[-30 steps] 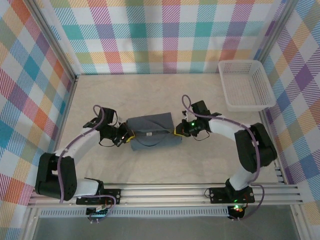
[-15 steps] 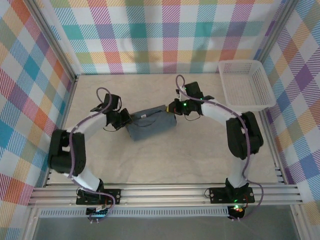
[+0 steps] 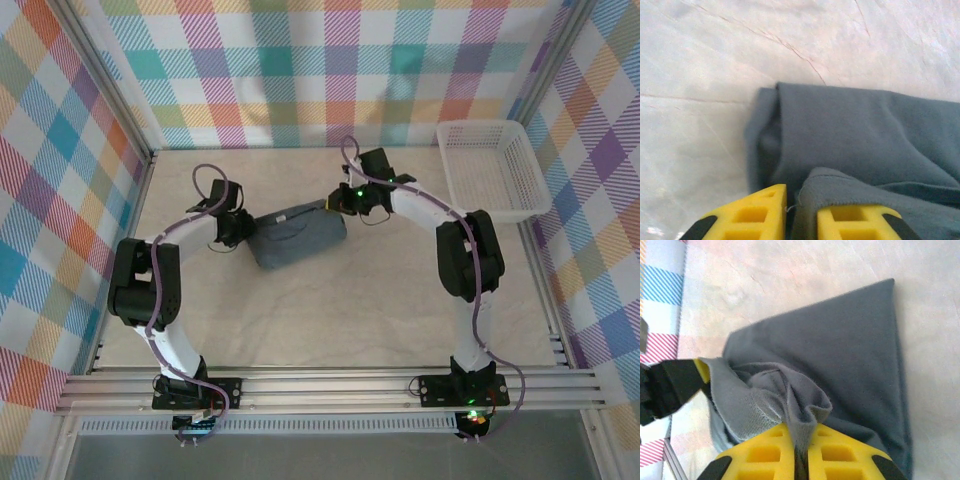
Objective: Fold the inside-out t-shirt
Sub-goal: Fold the T-shirt at the center of the table, then move the T-shirt to the top-left of the table.
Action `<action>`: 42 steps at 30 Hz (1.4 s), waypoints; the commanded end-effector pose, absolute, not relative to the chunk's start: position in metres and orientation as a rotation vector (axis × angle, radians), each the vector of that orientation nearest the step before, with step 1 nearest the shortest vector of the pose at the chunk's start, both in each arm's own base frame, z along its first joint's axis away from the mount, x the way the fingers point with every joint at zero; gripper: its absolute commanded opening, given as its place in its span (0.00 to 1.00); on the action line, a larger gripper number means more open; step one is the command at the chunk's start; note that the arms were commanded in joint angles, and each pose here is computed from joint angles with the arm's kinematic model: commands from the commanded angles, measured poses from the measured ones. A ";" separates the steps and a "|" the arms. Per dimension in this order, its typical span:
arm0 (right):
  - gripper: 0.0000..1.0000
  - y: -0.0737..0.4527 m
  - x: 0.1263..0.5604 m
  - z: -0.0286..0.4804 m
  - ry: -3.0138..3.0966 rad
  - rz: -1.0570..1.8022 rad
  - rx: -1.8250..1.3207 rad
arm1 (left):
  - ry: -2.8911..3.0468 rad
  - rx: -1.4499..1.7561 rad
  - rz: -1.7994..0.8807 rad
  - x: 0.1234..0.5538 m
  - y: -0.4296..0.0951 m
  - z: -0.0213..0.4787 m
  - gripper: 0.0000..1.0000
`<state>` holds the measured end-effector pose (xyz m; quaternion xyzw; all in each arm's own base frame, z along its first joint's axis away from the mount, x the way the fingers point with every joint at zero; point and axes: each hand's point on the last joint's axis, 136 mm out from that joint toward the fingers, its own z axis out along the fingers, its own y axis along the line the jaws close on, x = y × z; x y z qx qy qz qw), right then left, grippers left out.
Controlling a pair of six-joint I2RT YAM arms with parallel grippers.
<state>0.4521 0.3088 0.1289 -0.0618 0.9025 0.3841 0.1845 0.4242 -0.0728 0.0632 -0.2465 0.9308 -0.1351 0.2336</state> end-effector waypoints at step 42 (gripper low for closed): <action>0.71 0.445 0.398 0.115 2.656 1.244 -0.054 | 2.355 -0.865 -0.552 0.320 -0.039 0.133 0.91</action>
